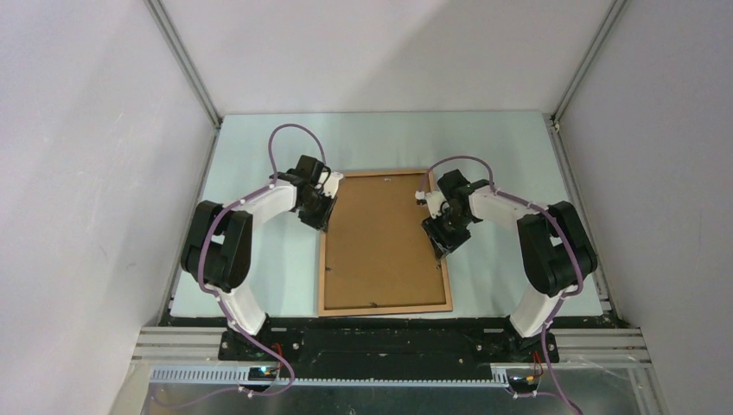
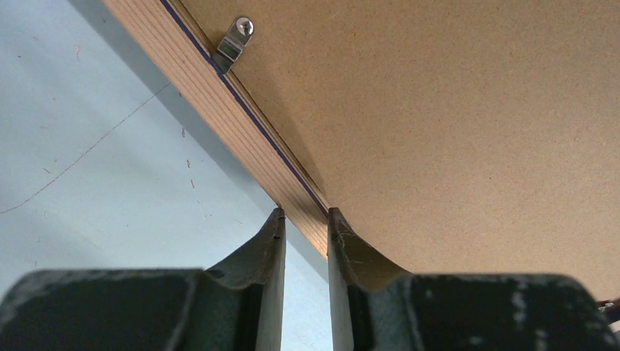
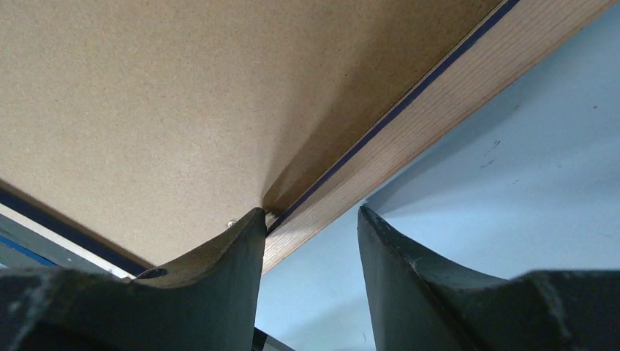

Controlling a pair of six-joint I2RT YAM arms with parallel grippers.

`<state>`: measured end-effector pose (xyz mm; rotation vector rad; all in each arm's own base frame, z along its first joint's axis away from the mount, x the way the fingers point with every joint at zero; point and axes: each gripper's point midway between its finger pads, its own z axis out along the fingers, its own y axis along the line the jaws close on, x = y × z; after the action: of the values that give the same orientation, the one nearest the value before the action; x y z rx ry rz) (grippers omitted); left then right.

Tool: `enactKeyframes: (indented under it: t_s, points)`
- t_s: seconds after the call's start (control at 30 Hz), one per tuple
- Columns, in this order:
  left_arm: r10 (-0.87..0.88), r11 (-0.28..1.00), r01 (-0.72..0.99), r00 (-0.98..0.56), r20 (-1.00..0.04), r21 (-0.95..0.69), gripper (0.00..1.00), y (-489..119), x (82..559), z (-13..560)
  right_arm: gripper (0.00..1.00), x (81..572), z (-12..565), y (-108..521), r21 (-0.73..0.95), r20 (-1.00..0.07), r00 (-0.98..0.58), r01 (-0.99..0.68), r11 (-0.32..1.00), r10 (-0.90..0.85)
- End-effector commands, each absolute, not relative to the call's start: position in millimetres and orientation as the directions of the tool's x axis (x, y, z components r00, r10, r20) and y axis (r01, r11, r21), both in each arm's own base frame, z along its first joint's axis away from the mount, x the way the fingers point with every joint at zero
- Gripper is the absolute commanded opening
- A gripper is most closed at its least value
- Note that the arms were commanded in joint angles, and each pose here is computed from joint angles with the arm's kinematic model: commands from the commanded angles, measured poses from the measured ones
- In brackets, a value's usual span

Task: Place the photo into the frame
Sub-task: Install the photo frame at the center of the board.

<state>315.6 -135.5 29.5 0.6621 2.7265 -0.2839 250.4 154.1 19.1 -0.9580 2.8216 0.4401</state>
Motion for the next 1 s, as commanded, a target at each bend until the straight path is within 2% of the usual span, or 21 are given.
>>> enactKeyframes:
  t_s: [0.0,0.97]
  points:
    - [0.442,0.862,0.501,-0.819,-0.365,-0.081,0.02,-132,327,27,0.54,240,15,144,0.201,-0.188,-0.768,-0.641,0.741,-0.613]
    - [0.444,0.864,0.499,-0.820,-0.361,-0.071,0.01,-130,327,26,0.54,209,2,139,0.190,-0.118,-0.670,-0.740,0.645,-0.733]
